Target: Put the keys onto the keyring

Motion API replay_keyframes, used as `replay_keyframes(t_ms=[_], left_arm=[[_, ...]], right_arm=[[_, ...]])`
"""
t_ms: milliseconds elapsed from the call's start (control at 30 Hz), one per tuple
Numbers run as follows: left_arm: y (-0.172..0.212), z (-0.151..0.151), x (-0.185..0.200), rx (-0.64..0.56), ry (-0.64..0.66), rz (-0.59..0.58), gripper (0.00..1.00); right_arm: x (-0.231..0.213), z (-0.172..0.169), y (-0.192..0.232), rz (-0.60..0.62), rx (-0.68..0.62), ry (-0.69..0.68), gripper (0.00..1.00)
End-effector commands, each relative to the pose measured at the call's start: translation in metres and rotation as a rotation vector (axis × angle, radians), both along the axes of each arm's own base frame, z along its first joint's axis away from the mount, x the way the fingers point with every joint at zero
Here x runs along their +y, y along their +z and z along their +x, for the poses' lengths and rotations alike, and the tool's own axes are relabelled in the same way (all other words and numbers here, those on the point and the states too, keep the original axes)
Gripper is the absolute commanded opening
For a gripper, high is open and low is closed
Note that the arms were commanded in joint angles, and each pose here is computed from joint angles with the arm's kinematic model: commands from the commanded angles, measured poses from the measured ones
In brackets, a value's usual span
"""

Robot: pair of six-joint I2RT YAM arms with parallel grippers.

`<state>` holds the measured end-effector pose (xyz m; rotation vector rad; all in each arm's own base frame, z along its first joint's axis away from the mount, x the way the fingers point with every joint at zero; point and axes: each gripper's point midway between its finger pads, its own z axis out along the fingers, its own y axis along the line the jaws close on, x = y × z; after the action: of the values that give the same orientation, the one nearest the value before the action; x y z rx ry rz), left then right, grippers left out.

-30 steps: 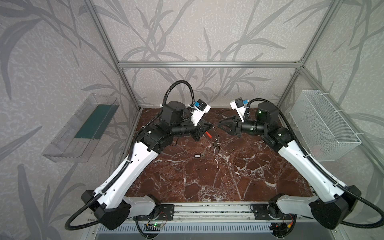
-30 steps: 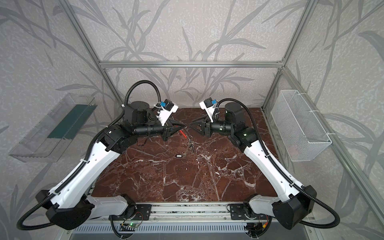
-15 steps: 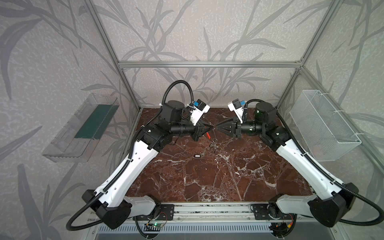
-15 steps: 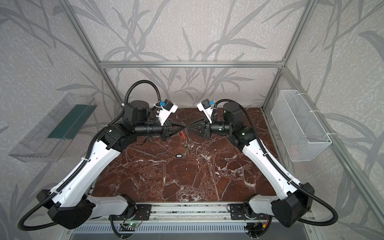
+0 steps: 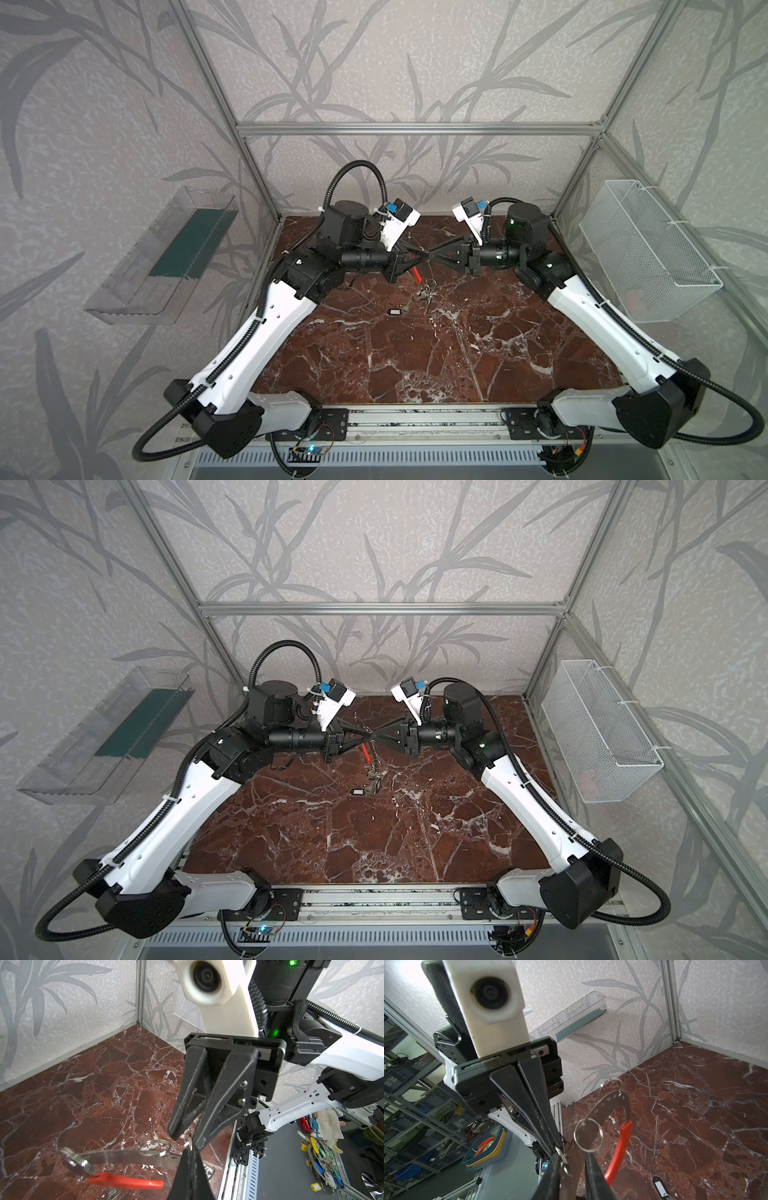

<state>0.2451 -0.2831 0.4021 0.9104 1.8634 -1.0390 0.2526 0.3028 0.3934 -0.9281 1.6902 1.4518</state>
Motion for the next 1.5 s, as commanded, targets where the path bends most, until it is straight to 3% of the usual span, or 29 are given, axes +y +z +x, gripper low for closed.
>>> replay_keyframes(t_ms=[0,33,167,300,400,467,767,1100,1467], left_arm=[[0.012,-0.003,-0.002,-0.028,-0.027,-0.033,0.0],[0.012,-0.004,-0.002,-0.028,-0.027,-0.034,0.0],[0.013,-0.004,-0.003,-0.028,-0.03,-0.042,0.0],[0.012,-0.002,-0.003,-0.022,-0.022,-0.047,0.0],[0.016,0.001,-0.001,-0.036,0.007,-0.071,0.14],[0.025,0.007,0.003,-0.052,0.058,-0.109,0.36],[0.063,0.036,0.044,-0.047,0.249,-0.416,0.31],[0.077,0.048,0.039,-0.051,0.256,-0.566,0.28],[0.08,0.05,0.004,-0.017,0.159,-0.61,0.27]], right_arm=[[0.005,-0.009,0.014,0.03,-0.039,0.056,0.18],[0.006,-0.01,0.013,0.029,-0.036,0.06,0.11],[0.005,-0.012,0.014,0.036,-0.042,0.067,0.0],[0.004,-0.014,0.017,0.059,-0.055,0.062,0.0],[0.003,-0.01,0.019,0.084,-0.054,0.028,0.0],[0.001,-0.005,0.02,0.106,-0.059,-0.016,0.0],[-0.014,0.013,0.041,0.249,-0.156,-0.213,0.0],[-0.033,0.029,0.06,0.407,-0.209,-0.369,0.0],[-0.039,0.034,0.078,0.554,-0.189,-0.386,0.0]])
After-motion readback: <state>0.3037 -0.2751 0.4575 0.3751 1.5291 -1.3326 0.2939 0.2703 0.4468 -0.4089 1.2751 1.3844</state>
